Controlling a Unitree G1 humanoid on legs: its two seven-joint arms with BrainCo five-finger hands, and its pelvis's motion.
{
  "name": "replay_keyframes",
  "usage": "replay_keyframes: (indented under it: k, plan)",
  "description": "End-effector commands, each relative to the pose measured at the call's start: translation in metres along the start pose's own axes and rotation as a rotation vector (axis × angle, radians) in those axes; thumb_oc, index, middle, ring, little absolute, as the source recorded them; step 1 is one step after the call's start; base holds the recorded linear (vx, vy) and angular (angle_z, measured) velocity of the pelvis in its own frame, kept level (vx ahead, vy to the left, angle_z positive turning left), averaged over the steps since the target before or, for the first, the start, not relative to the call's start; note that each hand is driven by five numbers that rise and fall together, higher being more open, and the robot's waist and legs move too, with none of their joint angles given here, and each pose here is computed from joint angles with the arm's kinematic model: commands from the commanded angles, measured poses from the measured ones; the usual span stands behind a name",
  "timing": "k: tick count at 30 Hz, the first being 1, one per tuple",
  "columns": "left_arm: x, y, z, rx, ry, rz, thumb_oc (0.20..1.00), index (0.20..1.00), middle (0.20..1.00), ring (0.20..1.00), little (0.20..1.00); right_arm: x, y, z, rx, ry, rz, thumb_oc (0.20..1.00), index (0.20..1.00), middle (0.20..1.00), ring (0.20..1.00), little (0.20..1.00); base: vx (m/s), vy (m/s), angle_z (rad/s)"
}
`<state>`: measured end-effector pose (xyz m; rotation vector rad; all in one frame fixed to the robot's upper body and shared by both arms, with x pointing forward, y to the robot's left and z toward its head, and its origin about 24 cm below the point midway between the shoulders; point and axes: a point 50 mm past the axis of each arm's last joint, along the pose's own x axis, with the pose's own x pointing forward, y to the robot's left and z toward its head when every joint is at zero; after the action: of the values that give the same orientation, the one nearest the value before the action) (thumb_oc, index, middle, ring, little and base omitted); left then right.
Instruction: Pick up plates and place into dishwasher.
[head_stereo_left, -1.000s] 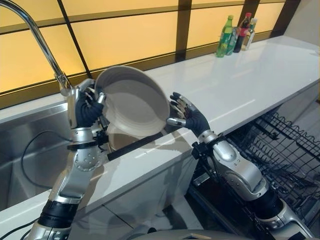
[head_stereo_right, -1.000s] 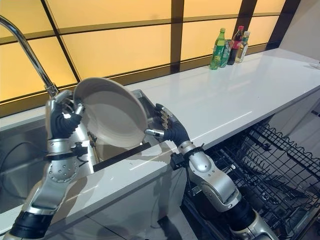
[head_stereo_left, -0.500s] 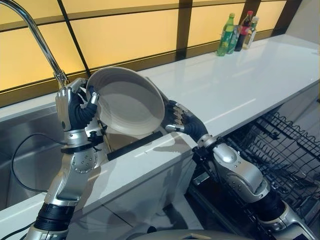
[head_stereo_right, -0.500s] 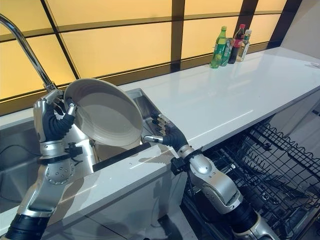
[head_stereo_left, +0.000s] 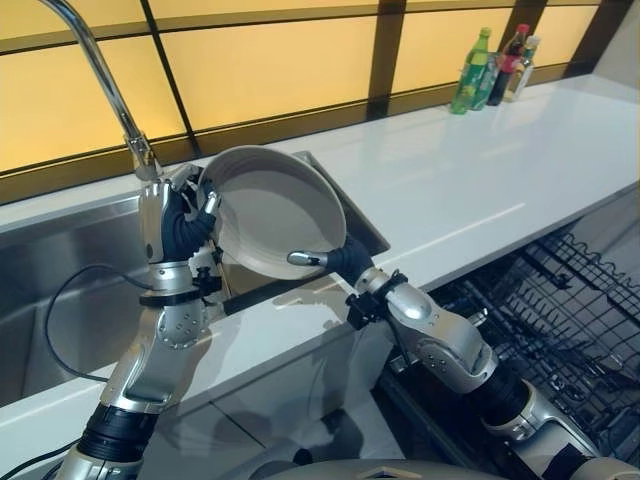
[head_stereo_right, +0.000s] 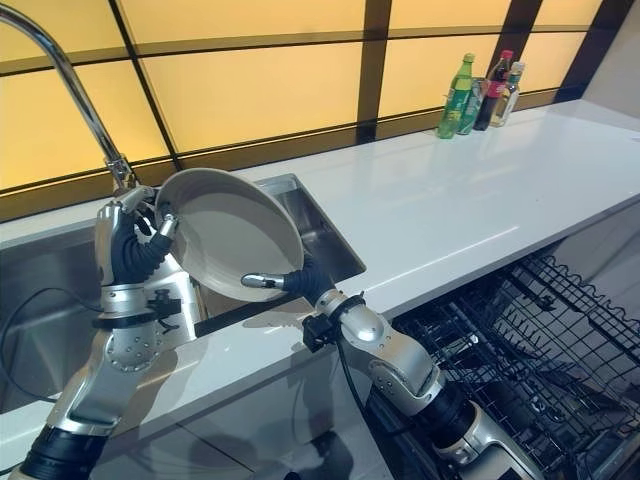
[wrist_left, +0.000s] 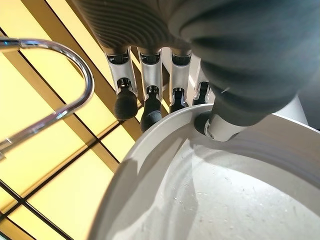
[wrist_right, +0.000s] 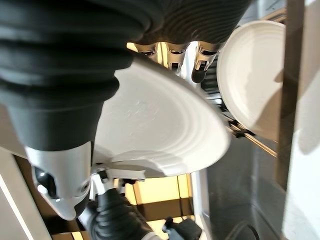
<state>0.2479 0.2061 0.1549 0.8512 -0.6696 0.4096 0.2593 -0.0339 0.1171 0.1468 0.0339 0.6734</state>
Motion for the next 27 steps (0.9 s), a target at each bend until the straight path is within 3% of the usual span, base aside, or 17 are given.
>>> replay_keyframes:
  k: [1,10,11,12,13,14,27]
  plan:
    - [0.020,-0.007,0.026,-0.100,-0.135,0.002,0.200,0.200,0.200,0.200,0.200,0.015,0.023,0.031,0.039,-0.189,0.073,1.000,1.000,1.000,1.000,1.000,0.01,0.012,0.13]
    - [0.016,-0.015,0.035,-0.160,-0.148,-0.063,0.200,0.200,0.200,0.200,0.200,0.017,0.021,0.030,0.046,-0.194,0.041,1.000,1.000,1.000,1.000,1.000,0.00,0.007,0.03]
    - [0.016,-0.016,0.035,-0.161,-0.146,-0.064,0.200,0.200,0.200,0.200,0.200,0.017,0.020,0.031,0.043,-0.203,0.038,0.592,0.592,0.592,0.592,0.592,0.00,0.009,0.03]
    - [0.016,-0.016,0.034,-0.161,-0.141,-0.064,0.200,0.200,0.200,0.200,0.200,0.016,0.020,0.033,0.041,-0.215,0.033,0.492,0.492,0.492,0.492,0.492,0.00,0.000,0.00]
    - [0.016,-0.016,0.034,-0.160,-0.137,-0.065,0.200,0.200,0.200,0.200,0.200,0.016,0.020,0.035,0.040,-0.226,0.027,0.269,0.269,0.269,0.269,0.269,0.00,0.000,0.00]
    - [0.016,-0.016,0.033,-0.160,-0.133,-0.066,0.200,0.200,0.200,0.200,0.200,0.016,0.019,0.037,0.040,-0.239,0.023,0.200,0.200,0.200,0.200,0.200,-0.01,0.007,0.03]
    - [0.013,-0.018,0.030,-0.180,-0.097,-0.078,0.200,0.200,0.200,0.200,0.200,0.009,0.020,0.077,0.050,-0.413,-0.022,0.200,0.200,0.200,0.200,0.200,0.00,0.002,0.02]
